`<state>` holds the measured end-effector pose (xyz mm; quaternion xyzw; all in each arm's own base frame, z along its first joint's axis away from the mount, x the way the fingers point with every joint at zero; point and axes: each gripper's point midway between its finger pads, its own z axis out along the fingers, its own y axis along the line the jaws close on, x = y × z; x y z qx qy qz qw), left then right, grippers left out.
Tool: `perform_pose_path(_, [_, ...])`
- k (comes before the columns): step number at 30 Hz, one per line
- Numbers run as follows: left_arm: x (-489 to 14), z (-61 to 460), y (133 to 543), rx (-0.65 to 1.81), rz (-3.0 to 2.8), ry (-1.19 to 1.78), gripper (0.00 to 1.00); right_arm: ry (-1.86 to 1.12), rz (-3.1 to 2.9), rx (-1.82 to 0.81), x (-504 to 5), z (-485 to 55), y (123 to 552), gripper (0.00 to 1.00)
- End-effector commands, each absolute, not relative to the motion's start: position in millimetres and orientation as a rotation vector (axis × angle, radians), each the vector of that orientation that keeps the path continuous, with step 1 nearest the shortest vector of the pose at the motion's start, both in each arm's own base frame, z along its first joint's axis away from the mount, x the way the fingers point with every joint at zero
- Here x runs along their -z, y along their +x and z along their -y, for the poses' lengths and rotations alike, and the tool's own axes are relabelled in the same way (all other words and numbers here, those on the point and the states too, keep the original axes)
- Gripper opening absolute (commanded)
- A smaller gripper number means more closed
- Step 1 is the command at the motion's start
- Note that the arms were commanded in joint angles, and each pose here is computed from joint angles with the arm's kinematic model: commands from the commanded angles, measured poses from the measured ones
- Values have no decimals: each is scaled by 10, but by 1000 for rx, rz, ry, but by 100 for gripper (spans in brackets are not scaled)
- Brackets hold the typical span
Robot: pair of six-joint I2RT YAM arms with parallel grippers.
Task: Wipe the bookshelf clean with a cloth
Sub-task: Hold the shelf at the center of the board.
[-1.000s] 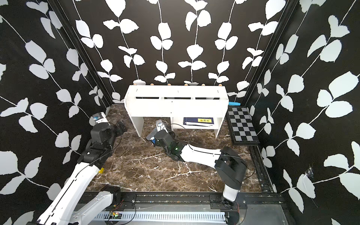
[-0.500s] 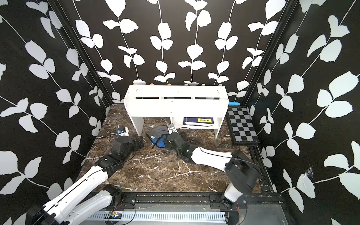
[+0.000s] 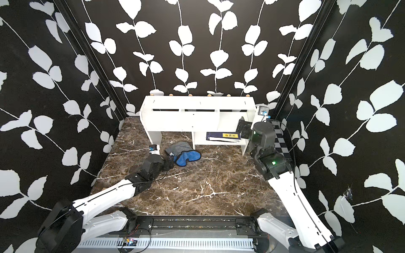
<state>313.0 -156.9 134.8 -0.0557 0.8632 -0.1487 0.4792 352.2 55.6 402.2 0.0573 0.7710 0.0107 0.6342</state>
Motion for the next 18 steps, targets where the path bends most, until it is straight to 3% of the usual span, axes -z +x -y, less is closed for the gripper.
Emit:
perform_pose_path(1, [-1586, 1749, 3338, 416, -2024, -126, 87, 133, -1952, -166, -3496, -628, 3807, 100])
perform_pose_path(10, [-1382, 1912, 3467, 463, -2030, -125, 93, 208, -2015, -231, -3118, -408, 4214, 87])
perform_pose_path(16, [-1297, 1999, 3514, 491, -1993, -81, 98, 172, -2033, -189, -2987, -379, 4225, 55])
perform_pose_path(18, [-1289, 2073, 3564, 514, -1974, -61, 98, 129, -2017, -167, -2977, -379, 4244, 32])
